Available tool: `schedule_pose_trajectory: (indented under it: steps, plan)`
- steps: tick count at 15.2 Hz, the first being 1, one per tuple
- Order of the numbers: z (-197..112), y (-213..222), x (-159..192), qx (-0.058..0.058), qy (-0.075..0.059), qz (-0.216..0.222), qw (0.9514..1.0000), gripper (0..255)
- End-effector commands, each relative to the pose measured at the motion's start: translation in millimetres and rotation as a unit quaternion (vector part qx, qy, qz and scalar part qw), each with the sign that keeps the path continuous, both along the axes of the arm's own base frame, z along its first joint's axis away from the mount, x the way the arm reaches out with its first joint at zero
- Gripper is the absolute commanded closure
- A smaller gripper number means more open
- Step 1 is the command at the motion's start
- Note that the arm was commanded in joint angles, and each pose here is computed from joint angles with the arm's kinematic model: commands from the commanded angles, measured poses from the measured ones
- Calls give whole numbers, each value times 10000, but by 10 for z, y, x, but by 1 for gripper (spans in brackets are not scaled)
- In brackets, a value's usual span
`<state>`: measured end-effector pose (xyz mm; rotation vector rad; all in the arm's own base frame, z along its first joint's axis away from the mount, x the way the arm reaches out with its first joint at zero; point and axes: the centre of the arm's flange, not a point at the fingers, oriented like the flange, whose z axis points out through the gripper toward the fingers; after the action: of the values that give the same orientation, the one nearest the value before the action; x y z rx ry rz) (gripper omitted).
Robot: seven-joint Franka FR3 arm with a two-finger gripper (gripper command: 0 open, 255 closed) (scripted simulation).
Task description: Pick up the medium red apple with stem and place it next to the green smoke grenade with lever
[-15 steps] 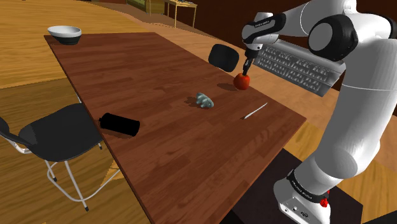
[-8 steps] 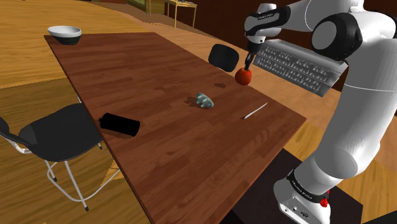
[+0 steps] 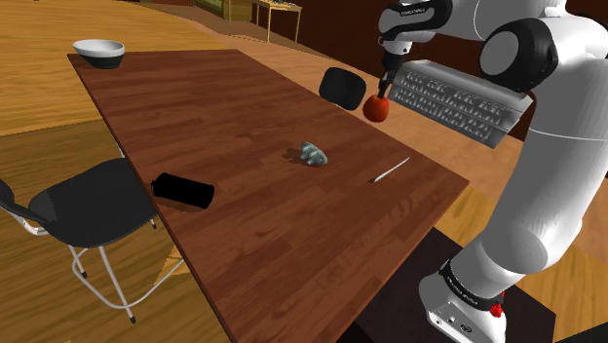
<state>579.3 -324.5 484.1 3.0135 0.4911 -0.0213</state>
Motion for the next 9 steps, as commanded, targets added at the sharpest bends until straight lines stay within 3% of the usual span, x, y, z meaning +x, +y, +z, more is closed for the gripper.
schedule_pose_trajectory:
  steps: [1, 9]
  plan:
    - [121, -2, -6, 0, 1, 0, 10000, 255]
    - [543, -2, -6, 0, 1, 0, 10000, 255]
